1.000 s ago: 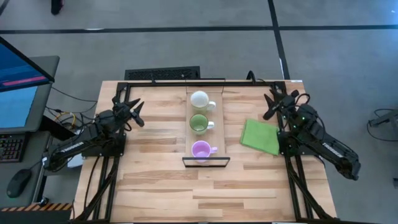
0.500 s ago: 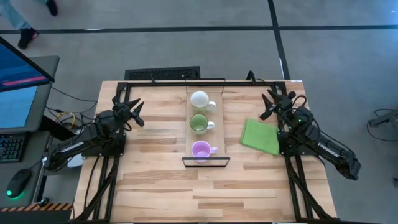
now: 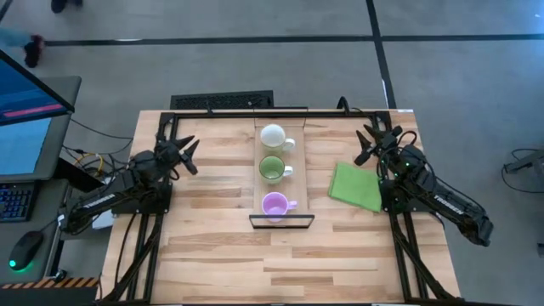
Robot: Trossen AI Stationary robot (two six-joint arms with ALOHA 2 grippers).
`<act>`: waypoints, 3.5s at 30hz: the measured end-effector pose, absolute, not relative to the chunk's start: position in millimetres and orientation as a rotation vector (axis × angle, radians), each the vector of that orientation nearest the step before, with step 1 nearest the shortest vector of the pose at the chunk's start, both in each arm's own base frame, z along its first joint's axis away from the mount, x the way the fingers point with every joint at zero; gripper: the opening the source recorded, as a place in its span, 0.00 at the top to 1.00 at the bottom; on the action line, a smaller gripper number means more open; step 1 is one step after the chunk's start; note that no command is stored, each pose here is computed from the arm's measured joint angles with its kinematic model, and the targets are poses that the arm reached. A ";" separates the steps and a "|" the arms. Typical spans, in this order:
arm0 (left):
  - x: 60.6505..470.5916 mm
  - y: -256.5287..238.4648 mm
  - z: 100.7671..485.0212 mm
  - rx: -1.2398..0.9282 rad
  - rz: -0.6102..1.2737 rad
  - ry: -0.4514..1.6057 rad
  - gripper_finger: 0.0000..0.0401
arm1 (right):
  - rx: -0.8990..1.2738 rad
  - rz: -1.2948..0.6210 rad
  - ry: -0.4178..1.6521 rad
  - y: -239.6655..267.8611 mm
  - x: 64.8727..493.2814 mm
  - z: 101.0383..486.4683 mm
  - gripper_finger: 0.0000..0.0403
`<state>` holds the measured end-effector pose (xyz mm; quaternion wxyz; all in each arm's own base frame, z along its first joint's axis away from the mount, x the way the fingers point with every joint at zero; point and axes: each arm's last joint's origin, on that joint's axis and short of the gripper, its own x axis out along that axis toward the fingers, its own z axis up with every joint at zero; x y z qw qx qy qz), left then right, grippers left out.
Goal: Stack small to large cups/mugs on shelf
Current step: Return to Home Position
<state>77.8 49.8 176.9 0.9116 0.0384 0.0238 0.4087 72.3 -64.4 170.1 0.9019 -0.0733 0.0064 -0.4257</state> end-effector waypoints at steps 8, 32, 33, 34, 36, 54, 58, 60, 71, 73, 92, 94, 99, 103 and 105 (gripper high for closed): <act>80.1 47.7 178.4 0.092 0.737 0.028 0.74 | -0.154 -0.884 0.014 -64.5 72.2 170.2 0.54; 83.6 48.4 173.0 0.109 0.708 -0.038 0.74 | -0.165 -0.884 0.025 -64.7 72.5 169.6 0.54; 83.6 48.4 172.8 0.109 0.708 -0.037 0.74 | -0.165 -0.884 0.025 -64.7 72.5 169.5 0.54; 83.6 48.4 172.8 0.109 0.708 -0.037 0.74 | -0.164 -0.884 0.025 -64.7 72.6 169.5 0.54; 83.7 48.4 172.6 0.109 0.708 -0.036 0.74 | -0.132 -0.884 0.009 -64.7 72.6 169.5 0.54; 83.7 48.5 172.2 0.137 0.709 -0.024 0.74 | 0.046 -0.880 -0.074 -64.7 72.6 169.5 0.54; 83.7 48.5 172.1 0.145 0.709 -0.021 0.74 | 0.046 -0.880 -0.074 -64.7 72.6 169.5 0.54; 83.7 48.5 172.1 0.162 0.709 -0.014 0.74 | 0.046 -0.880 -0.074 -64.7 72.6 169.3 0.54; 83.8 48.5 172.0 0.175 0.710 -0.010 0.74 | 0.046 -0.880 -0.074 -64.7 72.6 169.3 0.54; 83.8 48.5 172.0 0.175 0.710 -0.009 0.74 | 0.046 -0.880 -0.074 -64.7 72.6 169.3 0.54; 83.8 48.5 172.0 0.049 0.707 -0.056 0.74 | 0.046 -0.879 -0.074 -64.7 72.6 169.3 0.54; 83.8 48.5 172.0 0.028 0.706 -0.064 0.74 | 0.046 -0.879 -0.074 -64.7 72.6 169.3 0.54; 83.8 48.5 172.0 0.020 0.706 -0.066 0.74 | 0.046 -0.880 -0.074 -64.7 72.6 169.3 0.54; 83.8 48.5 172.0 0.023 0.706 -0.065 0.74 | 0.046 -0.880 -0.074 -64.7 72.6 169.3 0.54; 83.8 48.5 172.0 0.014 0.705 -0.069 0.74 | 0.046 -0.880 -0.074 -64.7 72.6 169.3 0.54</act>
